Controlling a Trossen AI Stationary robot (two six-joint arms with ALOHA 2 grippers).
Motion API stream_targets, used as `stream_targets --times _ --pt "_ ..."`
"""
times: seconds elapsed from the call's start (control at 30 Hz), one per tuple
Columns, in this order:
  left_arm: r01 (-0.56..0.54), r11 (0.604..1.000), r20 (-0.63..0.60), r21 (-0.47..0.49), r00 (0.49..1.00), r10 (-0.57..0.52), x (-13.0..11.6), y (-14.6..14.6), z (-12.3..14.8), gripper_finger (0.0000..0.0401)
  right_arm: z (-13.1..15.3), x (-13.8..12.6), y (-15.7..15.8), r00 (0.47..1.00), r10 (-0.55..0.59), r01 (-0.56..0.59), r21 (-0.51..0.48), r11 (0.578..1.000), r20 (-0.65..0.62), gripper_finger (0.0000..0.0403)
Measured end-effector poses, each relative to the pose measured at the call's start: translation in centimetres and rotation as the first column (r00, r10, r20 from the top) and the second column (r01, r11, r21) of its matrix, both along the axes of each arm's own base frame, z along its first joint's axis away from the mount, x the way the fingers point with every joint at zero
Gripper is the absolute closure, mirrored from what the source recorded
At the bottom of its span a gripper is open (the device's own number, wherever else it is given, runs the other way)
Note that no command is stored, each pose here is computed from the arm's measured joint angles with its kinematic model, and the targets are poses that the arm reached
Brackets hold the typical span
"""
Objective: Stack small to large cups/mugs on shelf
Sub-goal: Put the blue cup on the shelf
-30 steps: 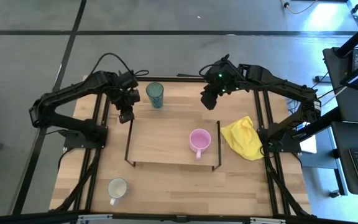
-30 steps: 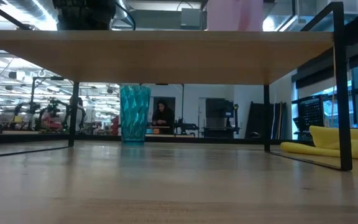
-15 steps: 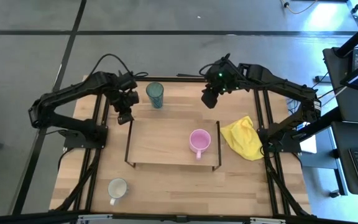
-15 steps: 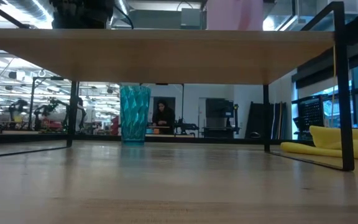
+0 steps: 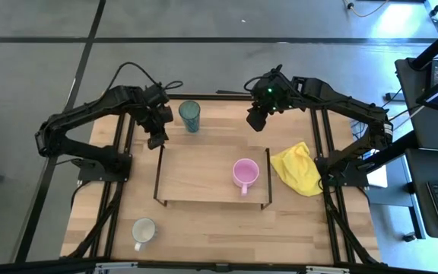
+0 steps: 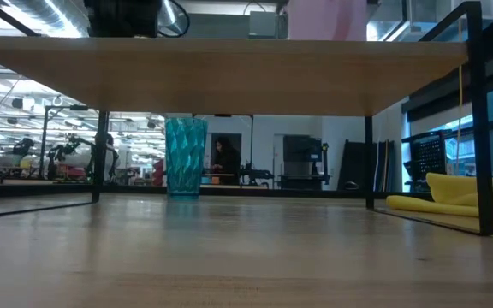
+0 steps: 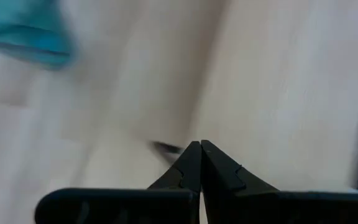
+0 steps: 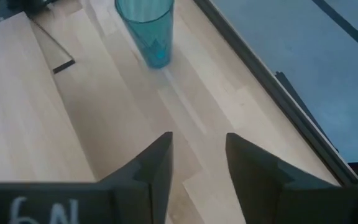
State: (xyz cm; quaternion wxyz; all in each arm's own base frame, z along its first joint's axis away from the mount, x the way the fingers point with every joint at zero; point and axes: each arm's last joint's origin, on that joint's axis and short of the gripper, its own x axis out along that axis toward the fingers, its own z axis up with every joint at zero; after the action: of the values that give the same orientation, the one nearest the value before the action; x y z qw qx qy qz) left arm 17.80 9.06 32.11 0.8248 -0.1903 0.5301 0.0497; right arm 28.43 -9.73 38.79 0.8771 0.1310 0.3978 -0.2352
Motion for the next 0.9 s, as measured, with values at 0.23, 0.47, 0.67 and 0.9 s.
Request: stream_targets --times 0.23,0.47,0.67,0.9 --pt "0.113 0.97 0.068 0.216 0.989 -0.13 1.5 1.1 0.7 0.0401 0.0 0.0 0.0 1.0 -0.006 0.006 0.004 1.0 0.003 0.0254" --pt "0.402 0.864 -0.13 0.303 0.916 -0.38 4.0 2.7 1.5 0.0401 0.0 0.2 0.7 1.0 0.016 -0.017 0.047 0.999 0.019 0.0254" --pt "0.513 0.821 -0.238 0.251 0.854 -0.462 6.3 5.7 0.1 0.0398 -0.2 0.4 2.1 1.0 -0.002 -0.001 0.133 0.991 0.023 0.0247" --pt "0.487 0.809 -0.206 0.33 0.873 -0.442 7.7 7.1 2.0 0.036 -0.5 0.4 3.5 1.0 -0.006 0.009 0.172 0.985 -0.019 0.0198"
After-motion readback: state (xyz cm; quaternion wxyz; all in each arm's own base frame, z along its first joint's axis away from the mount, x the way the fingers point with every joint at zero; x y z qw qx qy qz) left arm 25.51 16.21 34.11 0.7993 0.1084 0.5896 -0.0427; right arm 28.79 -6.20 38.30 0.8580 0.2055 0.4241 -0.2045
